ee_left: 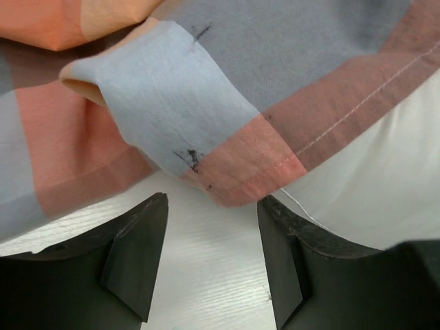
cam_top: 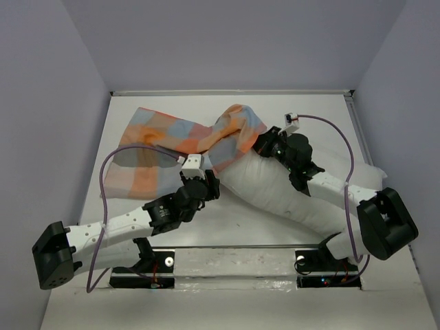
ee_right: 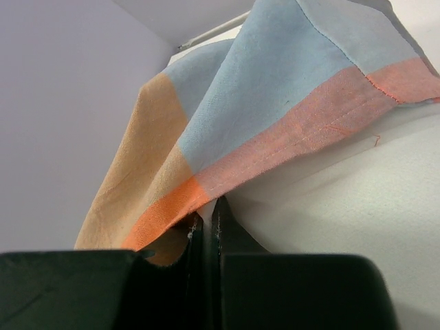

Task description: Put the pillow into the pillowcase

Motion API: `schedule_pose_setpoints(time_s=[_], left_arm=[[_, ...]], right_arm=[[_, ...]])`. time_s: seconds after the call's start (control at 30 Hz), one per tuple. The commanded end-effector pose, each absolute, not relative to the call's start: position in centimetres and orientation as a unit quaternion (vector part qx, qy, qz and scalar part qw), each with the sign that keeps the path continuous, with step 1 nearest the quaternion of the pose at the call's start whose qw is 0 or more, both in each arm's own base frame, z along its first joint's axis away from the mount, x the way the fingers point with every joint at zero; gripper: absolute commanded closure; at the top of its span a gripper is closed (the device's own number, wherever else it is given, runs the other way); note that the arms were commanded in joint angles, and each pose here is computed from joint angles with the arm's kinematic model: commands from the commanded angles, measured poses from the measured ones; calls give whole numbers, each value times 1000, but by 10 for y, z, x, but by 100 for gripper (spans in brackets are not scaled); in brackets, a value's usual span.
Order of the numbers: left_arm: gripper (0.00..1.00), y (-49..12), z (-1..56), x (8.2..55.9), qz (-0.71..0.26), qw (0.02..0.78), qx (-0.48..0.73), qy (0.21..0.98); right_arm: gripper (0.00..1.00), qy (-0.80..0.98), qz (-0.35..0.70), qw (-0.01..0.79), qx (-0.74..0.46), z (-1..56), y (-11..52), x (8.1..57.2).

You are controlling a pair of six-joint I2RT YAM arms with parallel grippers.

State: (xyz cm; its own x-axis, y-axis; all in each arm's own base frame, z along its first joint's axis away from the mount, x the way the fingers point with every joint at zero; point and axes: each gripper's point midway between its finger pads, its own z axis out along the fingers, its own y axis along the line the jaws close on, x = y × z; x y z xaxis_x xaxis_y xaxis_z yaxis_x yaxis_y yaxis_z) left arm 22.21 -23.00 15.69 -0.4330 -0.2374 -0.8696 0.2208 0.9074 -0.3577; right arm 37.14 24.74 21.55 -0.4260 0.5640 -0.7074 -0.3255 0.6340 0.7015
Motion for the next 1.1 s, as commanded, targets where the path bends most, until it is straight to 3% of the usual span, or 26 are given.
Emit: schedule_pose_setpoints(time_s=[0.0, 0.07, 0.13, 0.17, 0.2, 0.33, 0.57, 0.73, 0.87, 1.07], left_arm=[[40, -228, 214, 250, -184, 605, -39, 774], [52, -232, 222, 255, -174, 615, -28, 769], [74, -240, 240, 257, -183, 622, -23, 761], [94, -242, 244, 258, -185, 621, -17, 761], [100, -250, 260, 255, -206, 622, -8, 756], [100, -266, 299, 235, -248, 610, 36, 752], [100, -270, 347, 186, -341, 547, 112, 756], [100, -248, 314, 178, -270, 501, 136, 811], [100, -224, 312, 187, -206, 510, 121, 826], [100, -241, 305, 185, -237, 494, 150, 823]], right_arm=[[100, 728, 431, 529, 69, 225, 250, 370], [100, 729, 431, 527, 69, 223, 249, 369], [100, 730, 426, 529, 68, 222, 248, 369], [100, 732, 418, 532, 76, 220, 245, 371], [100, 731, 412, 539, 78, 224, 242, 372], [100, 736, 343, 573, 113, 230, 217, 389], [100, 694, 209, 672, 156, 294, 187, 389], [100, 659, 126, 717, 189, 330, 177, 374], [100, 645, 89, 732, 201, 340, 164, 366], [100, 627, 81, 756, 172, 375, 153, 354]])
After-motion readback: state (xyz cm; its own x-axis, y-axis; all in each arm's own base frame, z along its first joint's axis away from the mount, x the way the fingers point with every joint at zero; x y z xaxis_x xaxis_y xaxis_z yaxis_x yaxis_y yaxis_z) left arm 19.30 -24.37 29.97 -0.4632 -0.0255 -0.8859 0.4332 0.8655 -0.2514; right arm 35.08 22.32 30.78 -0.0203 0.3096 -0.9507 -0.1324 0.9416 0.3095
